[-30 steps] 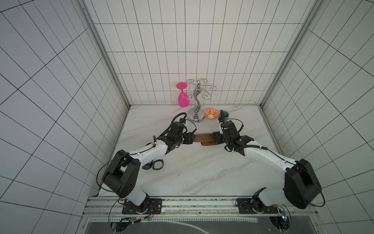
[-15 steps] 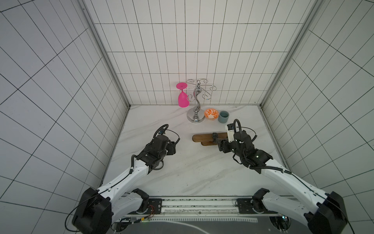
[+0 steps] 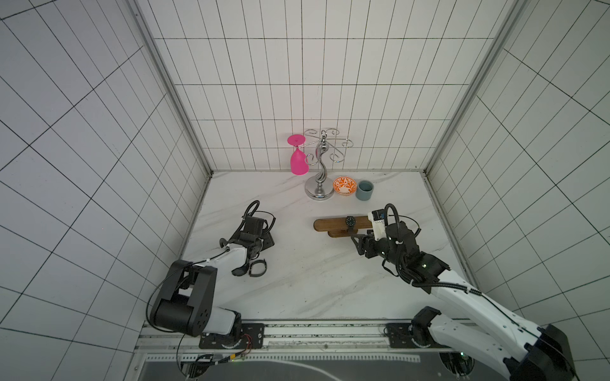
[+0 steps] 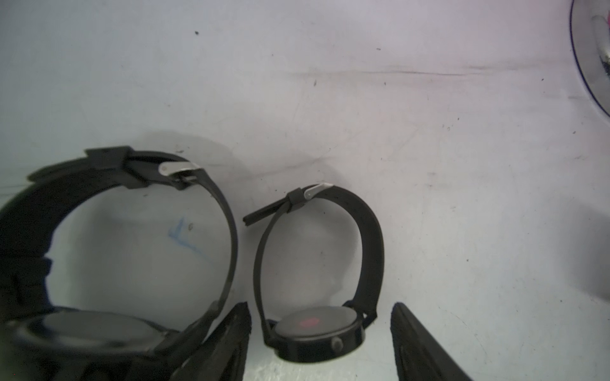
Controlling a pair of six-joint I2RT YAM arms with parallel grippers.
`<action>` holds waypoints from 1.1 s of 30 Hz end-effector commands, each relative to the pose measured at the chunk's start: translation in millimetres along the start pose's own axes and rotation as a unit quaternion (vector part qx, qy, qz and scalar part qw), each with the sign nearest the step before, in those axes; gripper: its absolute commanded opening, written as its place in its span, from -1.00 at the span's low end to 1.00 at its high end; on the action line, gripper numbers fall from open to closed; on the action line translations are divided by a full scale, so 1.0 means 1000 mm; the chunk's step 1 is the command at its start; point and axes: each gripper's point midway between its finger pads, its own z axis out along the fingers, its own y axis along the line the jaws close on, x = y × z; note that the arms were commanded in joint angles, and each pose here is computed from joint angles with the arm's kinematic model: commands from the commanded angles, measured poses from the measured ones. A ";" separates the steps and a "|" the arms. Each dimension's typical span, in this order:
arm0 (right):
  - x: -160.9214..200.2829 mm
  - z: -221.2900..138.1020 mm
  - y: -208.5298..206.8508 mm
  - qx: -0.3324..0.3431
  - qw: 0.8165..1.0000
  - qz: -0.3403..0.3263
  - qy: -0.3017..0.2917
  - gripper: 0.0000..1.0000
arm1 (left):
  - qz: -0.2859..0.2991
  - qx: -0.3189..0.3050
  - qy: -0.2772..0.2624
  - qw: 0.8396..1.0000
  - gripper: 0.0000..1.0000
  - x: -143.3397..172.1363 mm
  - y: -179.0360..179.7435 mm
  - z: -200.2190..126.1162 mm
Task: Place watch on stand
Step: Pick up the watch at the center of the board.
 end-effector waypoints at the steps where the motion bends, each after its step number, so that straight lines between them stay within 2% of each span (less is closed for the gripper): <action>1: 0.019 0.003 0.001 -0.011 1.000 -0.004 0.016 0.45 | -0.031 0.003 -0.009 0.999 0.31 -0.004 -0.001 0.009; 8: 0.021 0.000 -0.001 -0.005 1.000 -0.004 0.012 0.45 | -0.050 -0.005 0.000 0.999 0.32 -0.005 0.002 0.029; 15: 0.024 0.002 -0.001 -0.004 1.000 -0.005 0.021 0.45 | -0.074 0.022 0.002 0.997 0.34 -0.013 -0.003 0.048; 23: 0.025 0.004 -0.002 0.000 1.000 -0.006 0.026 0.45 | -0.043 0.047 0.012 0.998 0.34 -0.027 -0.023 0.064; 25: 0.025 0.004 -0.002 0.000 1.000 -0.006 0.026 0.45 | -0.028 0.061 0.014 0.998 0.26 -0.030 -0.031 0.066; 33: 0.030 0.007 0.001 -0.002 0.999 -0.008 0.038 0.45 | -0.014 0.031 0.011 0.999 0.23 -0.038 -0.024 0.068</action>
